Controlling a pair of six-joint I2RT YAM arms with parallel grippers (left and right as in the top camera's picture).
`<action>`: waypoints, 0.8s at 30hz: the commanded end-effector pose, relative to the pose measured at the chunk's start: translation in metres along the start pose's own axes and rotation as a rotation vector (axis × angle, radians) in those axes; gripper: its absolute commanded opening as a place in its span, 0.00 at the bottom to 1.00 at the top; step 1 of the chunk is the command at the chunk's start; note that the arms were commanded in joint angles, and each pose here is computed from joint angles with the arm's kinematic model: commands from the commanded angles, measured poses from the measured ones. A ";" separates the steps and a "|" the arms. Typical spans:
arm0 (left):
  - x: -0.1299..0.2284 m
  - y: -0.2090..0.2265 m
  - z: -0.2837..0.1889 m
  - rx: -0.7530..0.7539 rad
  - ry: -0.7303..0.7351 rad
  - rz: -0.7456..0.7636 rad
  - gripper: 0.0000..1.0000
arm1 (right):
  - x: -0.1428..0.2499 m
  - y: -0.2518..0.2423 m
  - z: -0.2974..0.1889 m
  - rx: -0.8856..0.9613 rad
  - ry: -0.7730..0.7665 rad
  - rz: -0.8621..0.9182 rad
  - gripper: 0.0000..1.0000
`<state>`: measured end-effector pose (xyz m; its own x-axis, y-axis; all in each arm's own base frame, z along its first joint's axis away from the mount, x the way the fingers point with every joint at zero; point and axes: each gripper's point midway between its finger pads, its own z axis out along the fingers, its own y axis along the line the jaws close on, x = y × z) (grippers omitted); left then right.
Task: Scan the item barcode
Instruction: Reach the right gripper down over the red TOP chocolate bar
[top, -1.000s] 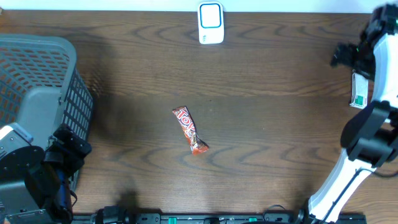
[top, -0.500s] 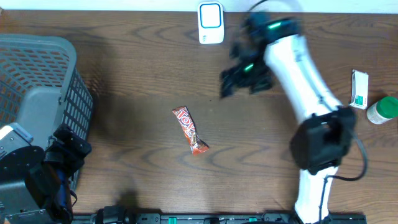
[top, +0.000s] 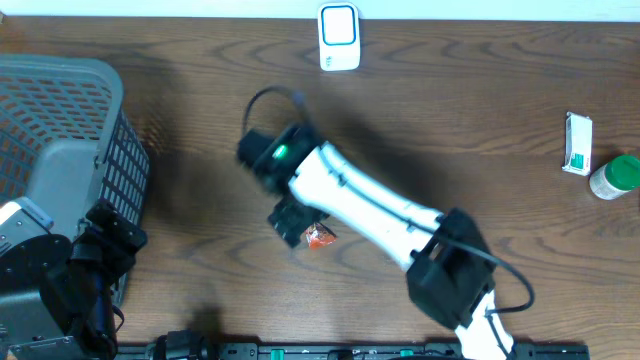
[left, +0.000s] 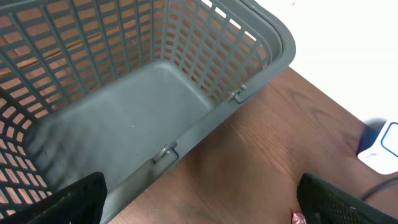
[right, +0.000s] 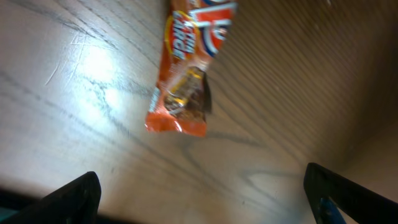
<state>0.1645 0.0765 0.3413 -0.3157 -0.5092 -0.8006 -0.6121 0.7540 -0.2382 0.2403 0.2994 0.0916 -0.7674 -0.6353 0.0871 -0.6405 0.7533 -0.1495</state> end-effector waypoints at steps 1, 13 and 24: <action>-0.002 0.003 -0.001 -0.016 -0.008 0.002 0.98 | 0.003 -0.006 0.014 0.161 -0.030 0.013 0.99; -0.002 0.003 -0.001 -0.016 -0.008 0.002 0.98 | -0.012 0.013 0.054 0.186 -0.135 -0.013 0.89; -0.002 0.003 -0.001 -0.016 -0.008 0.002 0.98 | -0.014 0.013 0.065 0.188 -0.151 -0.018 0.74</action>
<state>0.1646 0.0765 0.3414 -0.3154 -0.5092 -0.8008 -0.6120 0.7540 -0.2384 0.2475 0.3164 0.0295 -0.7364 -0.6724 -0.0741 -0.6261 0.7189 -0.3019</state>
